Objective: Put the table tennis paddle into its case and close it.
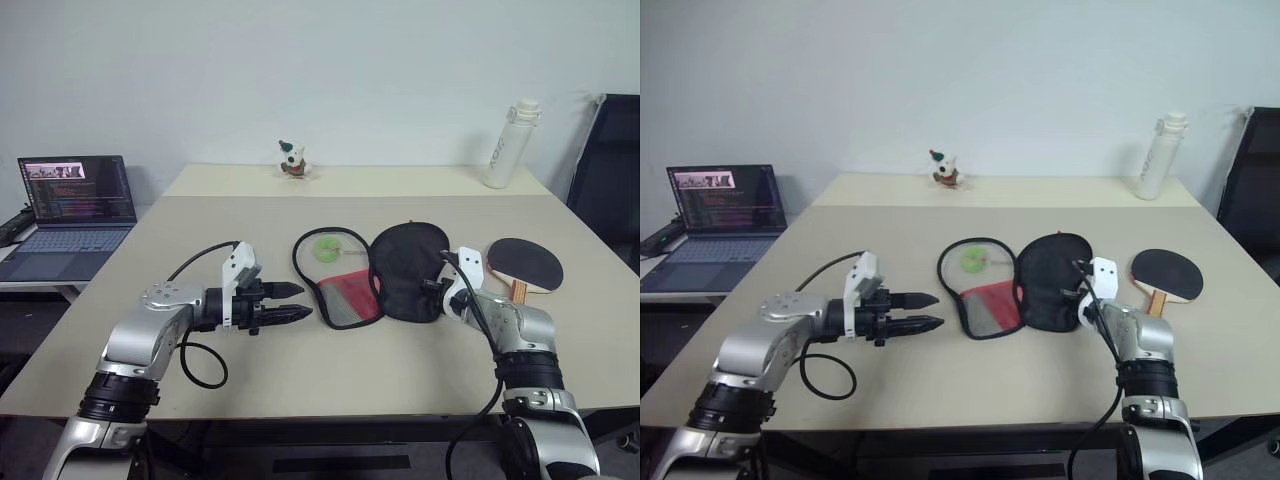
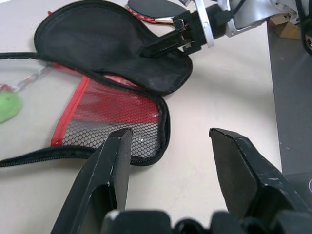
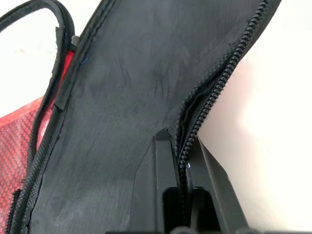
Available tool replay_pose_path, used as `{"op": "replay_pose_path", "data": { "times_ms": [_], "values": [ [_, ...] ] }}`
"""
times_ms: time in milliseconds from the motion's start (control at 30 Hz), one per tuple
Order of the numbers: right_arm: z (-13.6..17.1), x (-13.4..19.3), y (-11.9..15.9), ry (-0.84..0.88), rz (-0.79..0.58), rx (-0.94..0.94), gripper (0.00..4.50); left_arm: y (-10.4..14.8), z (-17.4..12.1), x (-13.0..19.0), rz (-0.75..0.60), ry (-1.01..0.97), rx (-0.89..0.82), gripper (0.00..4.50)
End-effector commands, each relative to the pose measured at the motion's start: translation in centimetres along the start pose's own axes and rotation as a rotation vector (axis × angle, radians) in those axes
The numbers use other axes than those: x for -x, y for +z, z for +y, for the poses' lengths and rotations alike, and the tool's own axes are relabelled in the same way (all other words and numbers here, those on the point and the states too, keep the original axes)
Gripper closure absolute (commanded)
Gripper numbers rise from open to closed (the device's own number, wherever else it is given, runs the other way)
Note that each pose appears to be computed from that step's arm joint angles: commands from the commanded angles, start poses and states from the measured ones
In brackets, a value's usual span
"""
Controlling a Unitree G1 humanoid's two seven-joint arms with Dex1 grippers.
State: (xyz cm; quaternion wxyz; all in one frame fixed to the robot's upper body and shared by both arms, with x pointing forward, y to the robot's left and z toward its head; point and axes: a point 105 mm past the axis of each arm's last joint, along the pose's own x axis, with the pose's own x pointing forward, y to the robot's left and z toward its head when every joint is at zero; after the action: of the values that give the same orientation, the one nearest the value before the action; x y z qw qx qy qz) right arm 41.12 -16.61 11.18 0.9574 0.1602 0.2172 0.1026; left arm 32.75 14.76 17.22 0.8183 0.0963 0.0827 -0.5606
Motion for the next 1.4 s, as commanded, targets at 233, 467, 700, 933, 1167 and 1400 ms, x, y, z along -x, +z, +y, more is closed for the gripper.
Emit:
{"op": "replay_pose_path", "data": {
  "times_ms": [233, 467, 700, 933, 1167, 1400],
  "values": [
    [-1.1, 1.4, 1.9, -0.008, -0.036, 0.032, 4.48, 0.9, -0.2, -0.5, -0.017, -0.037, -0.047, 1.75],
    [-1.4, 1.2, 2.4, -0.008, -0.030, 0.044, 4.28, 0.7, -0.3, -0.5, -0.019, -0.042, -0.049, 1.75],
    [-1.8, 2.3, 4.8, -0.043, -0.082, 0.138, 2.02, 0.3, -0.4, -0.4, -0.018, -0.035, -0.047, 1.75],
    [-4.5, 5.9, 8.1, -0.202, -0.183, 0.294, 0.02, 0.5, -0.5, -0.5, -0.035, -0.033, -0.053, 1.75],
    [-11.0, 6.9, 6.8, -0.543, -0.190, 0.164, 0.02, 2.5, -0.4, -1.8, -0.063, -0.086, -0.120, 1.75],
    [-11.7, 4.6, 4.5, -0.579, -0.131, 0.072, 0.02, 4.2, 0.3, -3.1, -0.056, -0.133, -0.195, 1.75]
  ]
}}
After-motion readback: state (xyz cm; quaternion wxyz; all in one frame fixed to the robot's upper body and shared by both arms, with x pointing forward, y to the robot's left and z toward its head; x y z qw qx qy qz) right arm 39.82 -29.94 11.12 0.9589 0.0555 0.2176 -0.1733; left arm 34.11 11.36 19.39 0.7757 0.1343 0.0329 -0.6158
